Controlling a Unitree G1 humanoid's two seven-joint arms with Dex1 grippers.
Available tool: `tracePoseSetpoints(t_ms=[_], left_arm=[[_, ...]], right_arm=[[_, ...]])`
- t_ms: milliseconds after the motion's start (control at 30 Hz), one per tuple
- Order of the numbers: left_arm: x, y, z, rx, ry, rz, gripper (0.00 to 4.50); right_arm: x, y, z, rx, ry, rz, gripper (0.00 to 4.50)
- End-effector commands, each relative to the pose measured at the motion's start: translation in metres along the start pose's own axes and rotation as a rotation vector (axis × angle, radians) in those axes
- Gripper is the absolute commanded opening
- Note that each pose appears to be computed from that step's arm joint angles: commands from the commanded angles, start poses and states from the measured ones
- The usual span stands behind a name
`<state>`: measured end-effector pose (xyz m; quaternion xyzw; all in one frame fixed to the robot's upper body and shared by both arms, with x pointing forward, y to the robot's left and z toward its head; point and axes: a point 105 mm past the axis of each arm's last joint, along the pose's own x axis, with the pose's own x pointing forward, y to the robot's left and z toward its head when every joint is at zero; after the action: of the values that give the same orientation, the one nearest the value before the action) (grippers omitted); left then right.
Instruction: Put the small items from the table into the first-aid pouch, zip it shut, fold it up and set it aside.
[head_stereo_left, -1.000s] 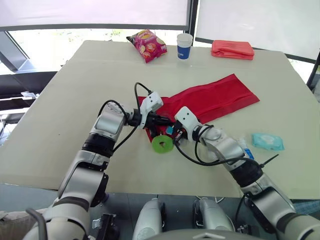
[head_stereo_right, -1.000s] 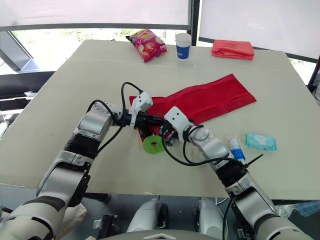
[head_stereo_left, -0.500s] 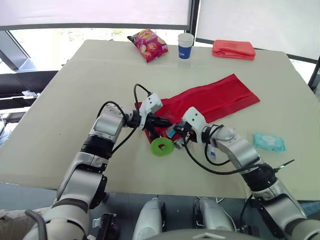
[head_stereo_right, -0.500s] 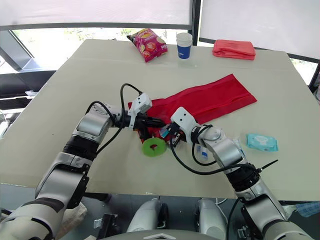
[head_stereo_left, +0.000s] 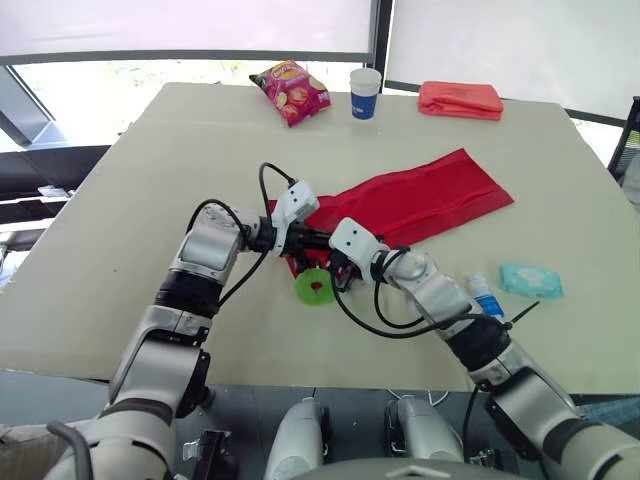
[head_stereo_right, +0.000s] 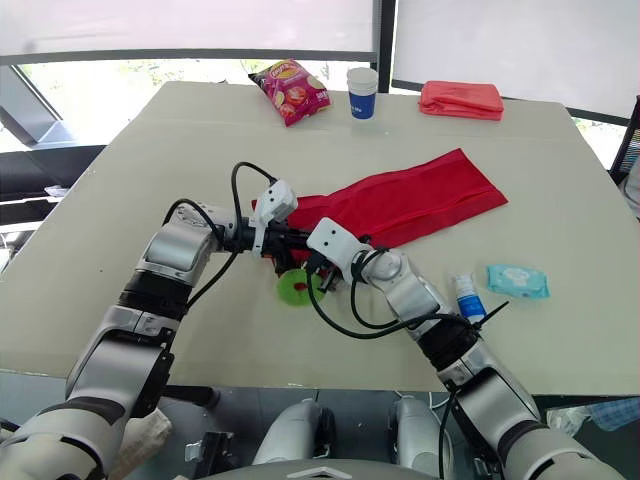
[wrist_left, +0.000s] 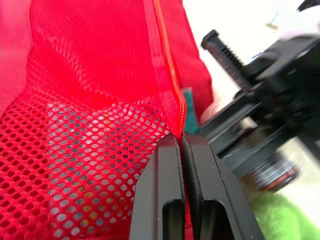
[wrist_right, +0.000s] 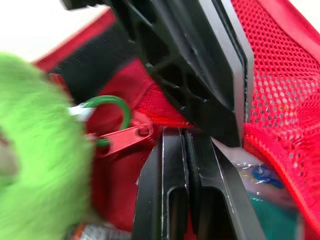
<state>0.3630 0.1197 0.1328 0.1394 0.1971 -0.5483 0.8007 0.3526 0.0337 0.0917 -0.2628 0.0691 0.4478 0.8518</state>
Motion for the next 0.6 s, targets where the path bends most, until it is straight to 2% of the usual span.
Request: tracePoseSetpoints(t_ms=[33, 133, 200, 333, 600], left_arm=[[0.007, -0.013, 0.0, 0.009, -0.008, -0.063, 0.0], [0.006, -0.013, -0.002, 0.012, -0.003, -0.059, 0.0], [0.005, -0.011, -0.002, 0.009, -0.003, -0.048, 0.0], [0.004, -0.01, -0.006, 0.002, 0.0, -0.042, 0.0], [0.008, -0.015, -0.004, -0.004, -0.01, -0.057, 0.0]], right_arm=[[0.004, -0.014, -0.002, -0.082, -0.011, -0.077, 0.09], [0.002, -0.01, 0.004, -0.079, -0.062, -0.041, 0.09], [-0.014, -0.001, 0.005, -0.053, -0.085, 0.05, 0.09], [-0.035, -0.002, 0.003, -0.047, -0.059, 0.094, 0.09], [-0.007, -0.007, -0.023, -0.119, 0.066, -0.005, 0.09]])
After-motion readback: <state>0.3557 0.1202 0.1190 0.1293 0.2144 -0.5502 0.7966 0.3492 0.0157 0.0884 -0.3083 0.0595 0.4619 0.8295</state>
